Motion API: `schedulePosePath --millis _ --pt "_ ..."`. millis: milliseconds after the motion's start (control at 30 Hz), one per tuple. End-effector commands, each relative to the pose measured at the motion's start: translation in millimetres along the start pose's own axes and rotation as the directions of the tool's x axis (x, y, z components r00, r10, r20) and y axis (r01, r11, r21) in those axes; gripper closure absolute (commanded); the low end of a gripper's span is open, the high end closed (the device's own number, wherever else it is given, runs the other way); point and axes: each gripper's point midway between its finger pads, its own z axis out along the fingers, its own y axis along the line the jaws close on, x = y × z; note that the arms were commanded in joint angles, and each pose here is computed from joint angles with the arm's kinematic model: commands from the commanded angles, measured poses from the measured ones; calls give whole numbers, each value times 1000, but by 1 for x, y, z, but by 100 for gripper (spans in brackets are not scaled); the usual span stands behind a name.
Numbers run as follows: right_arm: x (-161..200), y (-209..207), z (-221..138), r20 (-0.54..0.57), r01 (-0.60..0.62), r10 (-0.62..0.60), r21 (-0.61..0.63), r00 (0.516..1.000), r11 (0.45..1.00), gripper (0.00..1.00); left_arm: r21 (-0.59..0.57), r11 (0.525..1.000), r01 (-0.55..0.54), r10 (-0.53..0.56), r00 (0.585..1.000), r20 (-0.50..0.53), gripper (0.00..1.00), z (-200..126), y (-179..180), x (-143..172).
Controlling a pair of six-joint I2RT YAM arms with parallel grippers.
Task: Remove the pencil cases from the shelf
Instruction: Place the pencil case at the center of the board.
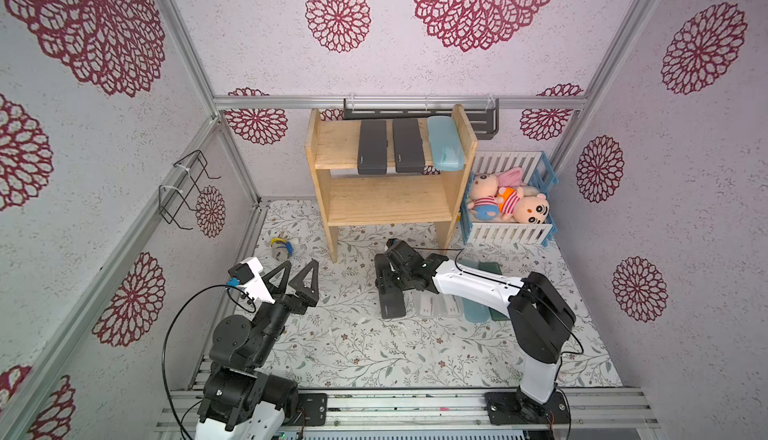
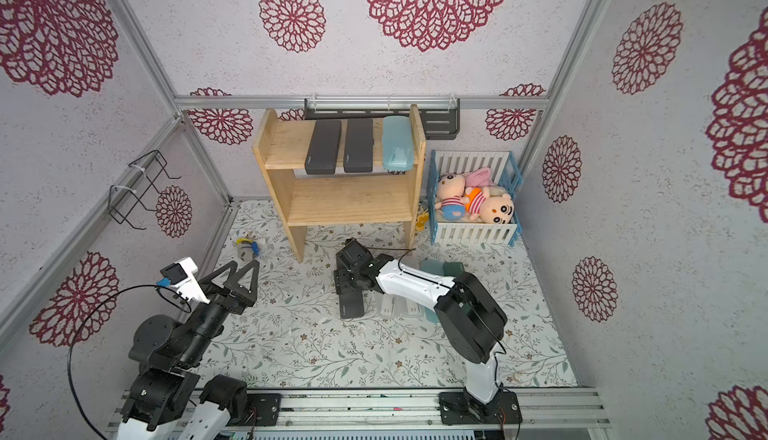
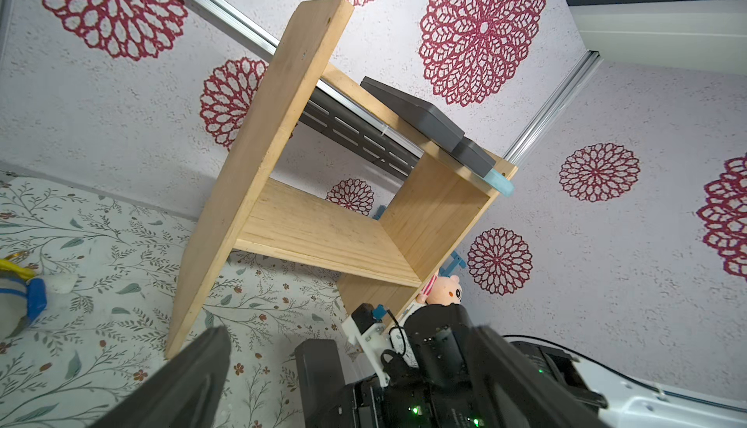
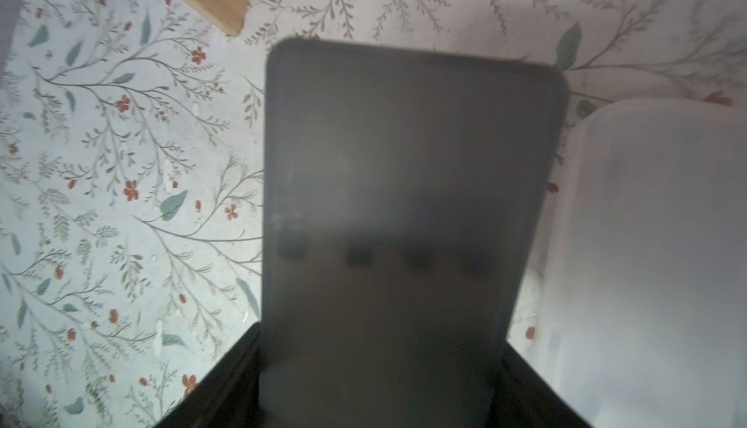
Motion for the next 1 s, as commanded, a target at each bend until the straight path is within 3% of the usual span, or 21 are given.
schedulePosePath --millis 0,500,967 --pt "-23 2 -3 37 3 -3 0 999 1000 43 -3 1000 -4 4 1000 -4 3 -2 1 2" --pt "3 -44 33 -51 -28 35 142 998 989 39 -50 999 -16 15 1000 -18 3 -1 16 14" --pt "20 -76 31 -29 -81 89 212 996 974 36 -43 999 3 -4 1000 -25 3 -1 15 16"
